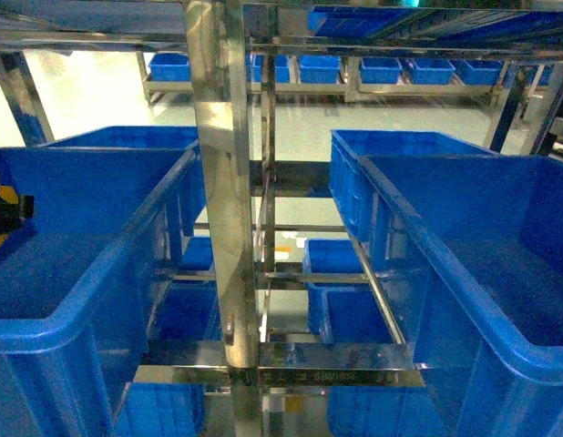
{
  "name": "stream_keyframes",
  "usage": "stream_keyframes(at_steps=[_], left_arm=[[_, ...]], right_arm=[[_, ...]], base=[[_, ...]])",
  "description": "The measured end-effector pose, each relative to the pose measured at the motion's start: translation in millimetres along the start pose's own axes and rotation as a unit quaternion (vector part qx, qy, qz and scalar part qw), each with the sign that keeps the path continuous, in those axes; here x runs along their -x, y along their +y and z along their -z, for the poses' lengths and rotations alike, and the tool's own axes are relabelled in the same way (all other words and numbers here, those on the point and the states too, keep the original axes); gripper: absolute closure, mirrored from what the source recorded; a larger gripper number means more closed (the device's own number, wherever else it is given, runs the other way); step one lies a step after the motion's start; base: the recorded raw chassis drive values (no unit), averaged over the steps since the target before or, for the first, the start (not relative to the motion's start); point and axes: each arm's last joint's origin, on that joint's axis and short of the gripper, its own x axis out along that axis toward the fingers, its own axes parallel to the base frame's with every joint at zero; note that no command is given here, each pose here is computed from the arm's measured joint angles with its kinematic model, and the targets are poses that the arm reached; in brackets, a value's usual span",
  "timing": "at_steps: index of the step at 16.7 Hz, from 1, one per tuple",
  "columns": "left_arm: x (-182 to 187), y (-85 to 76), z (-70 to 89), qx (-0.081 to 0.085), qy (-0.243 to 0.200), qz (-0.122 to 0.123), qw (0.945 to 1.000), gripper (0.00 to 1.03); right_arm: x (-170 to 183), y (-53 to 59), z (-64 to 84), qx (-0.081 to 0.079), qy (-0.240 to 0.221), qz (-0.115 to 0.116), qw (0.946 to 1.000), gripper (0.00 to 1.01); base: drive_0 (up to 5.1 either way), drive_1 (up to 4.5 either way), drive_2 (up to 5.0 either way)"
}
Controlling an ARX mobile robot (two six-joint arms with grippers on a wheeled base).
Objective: Sort and place red and yellow blocks in left bins
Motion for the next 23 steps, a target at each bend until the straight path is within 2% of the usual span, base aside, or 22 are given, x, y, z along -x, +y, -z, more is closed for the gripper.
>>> stream_keyframes(at_steps=[4,8,10,17,22,23], left_arm=[[-19,1.0,-8.1,0.0,-0.013,-0.015,0.9998,0.76],[-42,-4.3,11.3,-0.002,0.011,-0.019,0.9997,0.76],[-42,-4.1,7.9,-0.001,-0.007,-0.019,0.9998,0.76],[-42,-4.1,8.0,-0.001,-0.006,-0.018,0.9998,0.76],[-42,-4.1,7.9,0.0,-0.007,-0.018,0.9998,0.19],[-42,-4.1,7.9,0.0,-0.007,-0.018,0.9998,0.05]], right_arm=[[0,0.0,0.1,0.0,0.0,0.0,1.0,0.03],[0,0.0,0.1,0.0,0.0,0.0,1.0,0.03],[0,0.0,0.1,0.0,0.0,0.0,1.0,0.03],[0,0.0,0.1,0.0,0.0,0.0,1.0,0.03],[0,0.0,0.0,0.0,0.0,0.0,1.0,0.03],[0,0.0,0.2,0.0,0.0,0.0,1.0,0.03]], base=[[0.0,0.0,0.0],[0.0,0.0,0.0],[0.0,0.0,0.0],[0.0,0.0,0.0],[0.0,0.0,0.0],[0.0,0.0,0.0]])
